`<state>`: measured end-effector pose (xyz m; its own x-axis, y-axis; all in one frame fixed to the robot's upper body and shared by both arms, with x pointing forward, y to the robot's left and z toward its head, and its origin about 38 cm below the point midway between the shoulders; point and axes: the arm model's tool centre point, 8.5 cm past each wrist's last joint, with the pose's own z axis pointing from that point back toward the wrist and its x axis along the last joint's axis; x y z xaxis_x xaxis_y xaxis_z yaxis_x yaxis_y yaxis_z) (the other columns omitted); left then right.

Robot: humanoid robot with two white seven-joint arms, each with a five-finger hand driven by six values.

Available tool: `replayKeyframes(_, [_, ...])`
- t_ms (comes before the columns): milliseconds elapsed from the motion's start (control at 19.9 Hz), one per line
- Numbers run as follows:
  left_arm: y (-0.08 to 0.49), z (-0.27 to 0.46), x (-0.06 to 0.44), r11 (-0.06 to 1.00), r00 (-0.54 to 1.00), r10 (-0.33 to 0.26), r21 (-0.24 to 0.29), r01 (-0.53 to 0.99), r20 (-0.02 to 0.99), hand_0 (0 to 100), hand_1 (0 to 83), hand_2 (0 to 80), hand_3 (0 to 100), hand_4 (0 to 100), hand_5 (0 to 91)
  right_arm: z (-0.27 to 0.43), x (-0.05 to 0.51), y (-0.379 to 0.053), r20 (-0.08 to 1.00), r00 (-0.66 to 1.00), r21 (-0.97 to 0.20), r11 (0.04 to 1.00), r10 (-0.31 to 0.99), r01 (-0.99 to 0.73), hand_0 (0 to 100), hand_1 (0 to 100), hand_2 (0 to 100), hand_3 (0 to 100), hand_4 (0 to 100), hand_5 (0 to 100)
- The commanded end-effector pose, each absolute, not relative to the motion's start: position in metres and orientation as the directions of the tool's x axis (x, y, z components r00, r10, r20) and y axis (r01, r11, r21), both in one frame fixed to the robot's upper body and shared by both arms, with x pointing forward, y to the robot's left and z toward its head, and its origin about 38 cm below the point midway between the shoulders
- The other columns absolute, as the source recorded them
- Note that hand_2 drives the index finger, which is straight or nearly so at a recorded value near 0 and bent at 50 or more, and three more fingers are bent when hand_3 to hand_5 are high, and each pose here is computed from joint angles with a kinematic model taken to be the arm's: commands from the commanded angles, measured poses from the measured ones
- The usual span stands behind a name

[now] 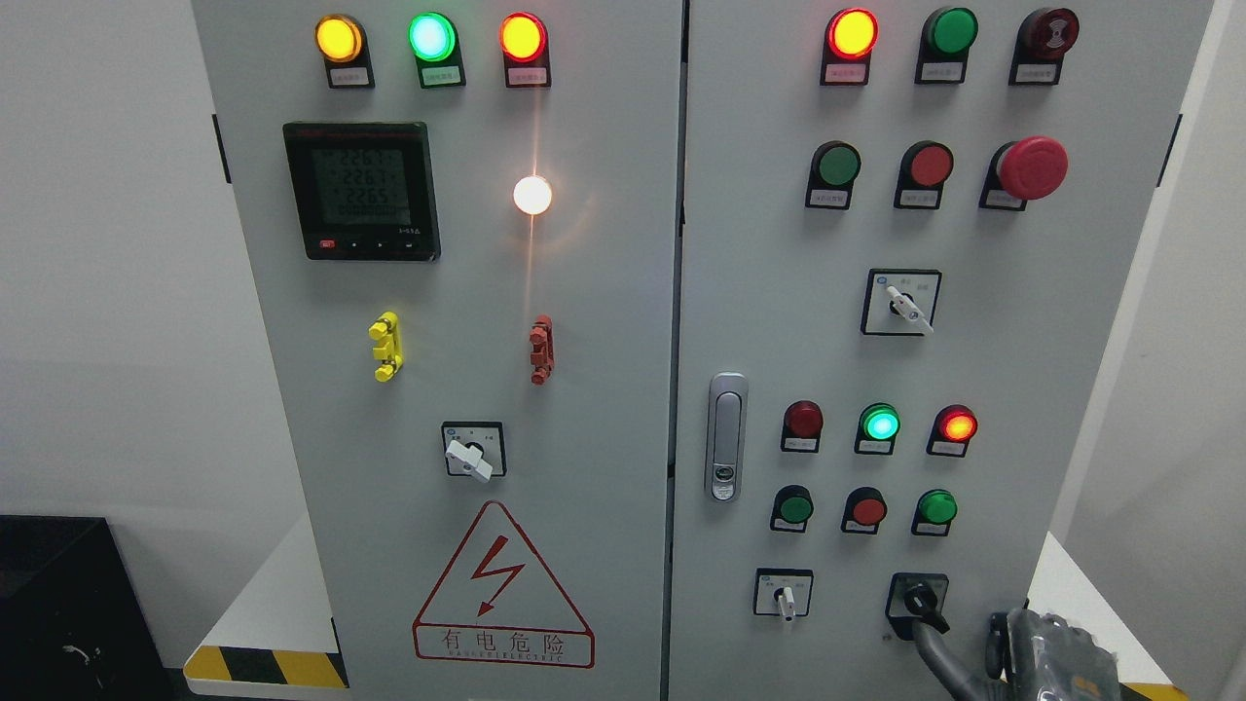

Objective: Flip black knob to close circuit

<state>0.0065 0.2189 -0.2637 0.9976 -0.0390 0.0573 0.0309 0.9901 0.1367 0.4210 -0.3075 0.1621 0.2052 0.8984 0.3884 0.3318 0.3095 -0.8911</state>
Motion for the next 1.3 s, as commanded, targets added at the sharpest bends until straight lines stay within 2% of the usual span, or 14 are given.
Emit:
replayKeyframes(0, [0.217, -0.264, 0.002, 0.991, 0.997, -0.036, 0.132, 0.028, 0.063, 12, 55.6, 0.0, 0, 0, 0.0, 0.159, 0.422, -0.296, 0.382, 0.178, -0.896, 0.317, 0.907, 0.309, 0, 0, 94, 100, 100, 100])
replayKeyframes(652, [0.217, -0.264, 0.002, 0.991, 0.997, -0.036, 0.132, 0.028, 0.063, 12, 55.6, 0.0, 0, 0, 0.0, 0.155, 0.417, -0.278, 0.37, 0.132, -0.902, 0.321, 0.92, 0.29, 0, 0, 94, 100, 100, 100])
replayKeyframes(1003, [0.218, -0.264, 0.002, 0.991, 0.997, -0.036, 0.133, 0.028, 0.063, 12, 55.6, 0.0, 0, 0, 0.0, 0.162, 0.393, -0.274, 0.375, 0.113, -0.889, 0.322, 0.92, 0.326, 0, 0, 93, 100, 100, 100])
replayKeyframes(1254, [0.217, -0.264, 0.002, 0.991, 0.997, -0.036, 0.132, 0.028, 0.063, 12, 55.6, 0.0, 0, 0, 0.0, 0.155, 0.374, -0.262, 0.548, 0.04, -0.792, 0.502, 0.836, 0.347, 0, 3, 88, 100, 97, 99])
